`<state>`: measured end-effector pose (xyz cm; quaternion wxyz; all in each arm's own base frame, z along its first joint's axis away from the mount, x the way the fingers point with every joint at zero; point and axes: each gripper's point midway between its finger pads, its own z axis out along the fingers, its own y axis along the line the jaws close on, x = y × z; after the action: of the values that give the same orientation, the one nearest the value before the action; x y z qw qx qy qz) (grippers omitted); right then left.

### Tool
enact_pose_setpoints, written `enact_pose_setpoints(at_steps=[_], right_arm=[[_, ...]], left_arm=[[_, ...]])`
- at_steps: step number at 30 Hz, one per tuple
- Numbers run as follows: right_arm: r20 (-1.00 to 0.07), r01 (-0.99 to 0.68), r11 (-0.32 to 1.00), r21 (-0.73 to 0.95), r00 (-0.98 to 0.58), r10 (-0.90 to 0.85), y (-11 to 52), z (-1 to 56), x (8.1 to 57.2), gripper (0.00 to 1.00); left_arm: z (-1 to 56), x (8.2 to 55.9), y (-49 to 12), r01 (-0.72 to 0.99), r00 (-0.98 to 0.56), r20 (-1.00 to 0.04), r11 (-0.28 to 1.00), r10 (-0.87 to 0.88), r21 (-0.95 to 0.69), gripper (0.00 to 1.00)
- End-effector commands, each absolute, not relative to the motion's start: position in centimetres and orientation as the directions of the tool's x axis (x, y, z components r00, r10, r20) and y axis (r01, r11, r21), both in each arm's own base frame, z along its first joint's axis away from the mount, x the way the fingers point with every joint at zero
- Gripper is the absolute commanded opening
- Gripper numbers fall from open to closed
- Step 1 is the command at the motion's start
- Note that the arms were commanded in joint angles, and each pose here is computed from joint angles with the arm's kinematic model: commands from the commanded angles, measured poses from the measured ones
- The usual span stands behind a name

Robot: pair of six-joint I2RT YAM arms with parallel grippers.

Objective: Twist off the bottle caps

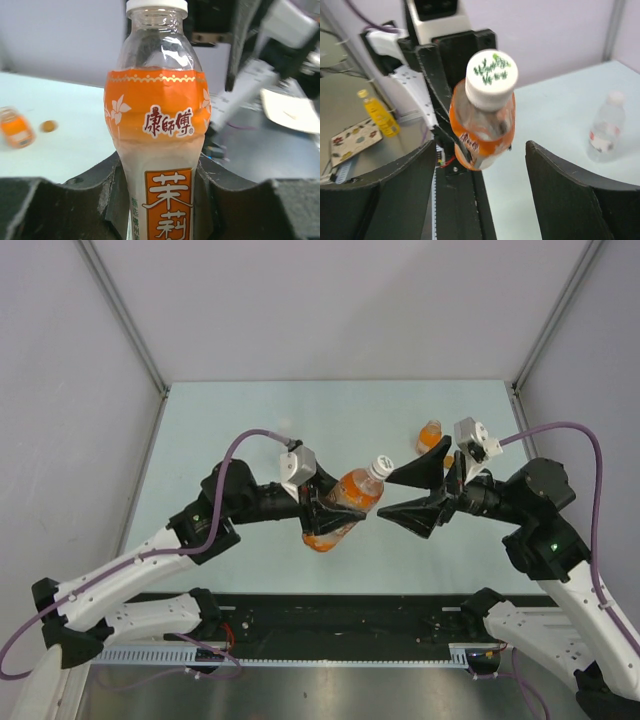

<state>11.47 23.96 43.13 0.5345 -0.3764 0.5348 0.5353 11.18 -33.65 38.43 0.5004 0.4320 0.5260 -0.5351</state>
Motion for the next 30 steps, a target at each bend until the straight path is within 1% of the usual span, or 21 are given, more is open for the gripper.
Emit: enact_pose_setpoints(at_steps=[1, 2, 3, 5, 6, 10, 11, 12, 16, 22, 25, 30], right_arm=[[-0.974, -0.903, 0.378, 0.205, -0.152, 0.166, 22.5, 42.3, 15.1, 0.75], [-0.97, -0.882, 0.413, 0.225, -0.161, 0.184, 22.2, 42.3, 15.7, 0.75], [-0.964, -0.839, 0.486, 0.244, -0.155, 0.216, 21.5, 42.6, 17.0, 0.75], [-0.939, -0.797, 0.521, 0.306, -0.162, 0.304, 20.5, 44.0, 17.4, 0.75], [-0.924, -0.754, 0.562, 0.338, -0.154, 0.349, 19.8, 44.5, 18.3, 0.75], [-0.844, -0.651, 0.574, 0.497, -0.209, 0.493, 18.8, 45.4, 19.8, 0.75], [-0.826, -0.631, 0.568, 0.528, -0.227, 0.516, 18.8, 45.3, 20.1, 0.75], [-0.794, -0.607, 0.545, 0.578, -0.265, 0.547, 19.1, 45.3, 20.4, 0.75], [-0.737, -0.585, 0.489, 0.647, -0.313, 0.599, 19.9, 45.7, 20.9, 0.76], [-0.725, -0.57, 0.483, 0.665, -0.336, 0.601, 21.9, 45.1, 21.7, 0.76], [-0.727, -0.571, 0.478, 0.668, -0.363, 0.583, 23.3, 44.5, 21.8, 0.75], [-0.72, -0.567, 0.478, 0.671, -0.346, 0.601, 24.0, 44.7, 22.6, 0.74]], left_arm=[[39.4, 16.8, -31.1, 0.913, -0.027, -0.985, 0.397, -0.17, -0.094, 0.01], [39.0, 17.5, -30.7, 0.893, -0.027, -0.985, 0.438, -0.172, -0.101, 0.01], [38.8, 18.1, -30.4, 0.878, -0.024, -0.985, 0.467, -0.171, -0.103, 0.0], [37.8, 19.3, -30.1, 0.84, -0.02, -0.99, 0.535, -0.142, -0.094, 0.0], [37.3, 19.7, -30.0, 0.823, -0.022, -0.991, 0.561, -0.132, -0.093, 0.0], [36.0, 20.6, -29.4, 0.747, 0.043, -0.995, 0.664, -0.088, -0.026, 0.0], [35.4, 20.2, -29.6, 0.741, 0.079, -0.996, 0.67, -0.046, 0.027, 0.0], [35.1, 21.0, -29.1, 0.692, 0.089, -0.995, 0.721, -0.034, 0.038, 0.0], [34.4, 21.9, -28.4, 0.612, 0.103, -0.995, 0.788, 0.011, 0.072, 0.0], [33.7, 22.4, -28.3, 0.553, 0.109, -0.993, 0.827, 0.048, 0.101, 0.0], [33.5, 22.3, -28.7, 0.555, 0.109, -0.993, 0.825, 0.054, 0.106, 0.0], [32.9, 21.8, -29.7, 0.574, 0.113, -0.99, 0.808, 0.078, 0.13, 0.0]])
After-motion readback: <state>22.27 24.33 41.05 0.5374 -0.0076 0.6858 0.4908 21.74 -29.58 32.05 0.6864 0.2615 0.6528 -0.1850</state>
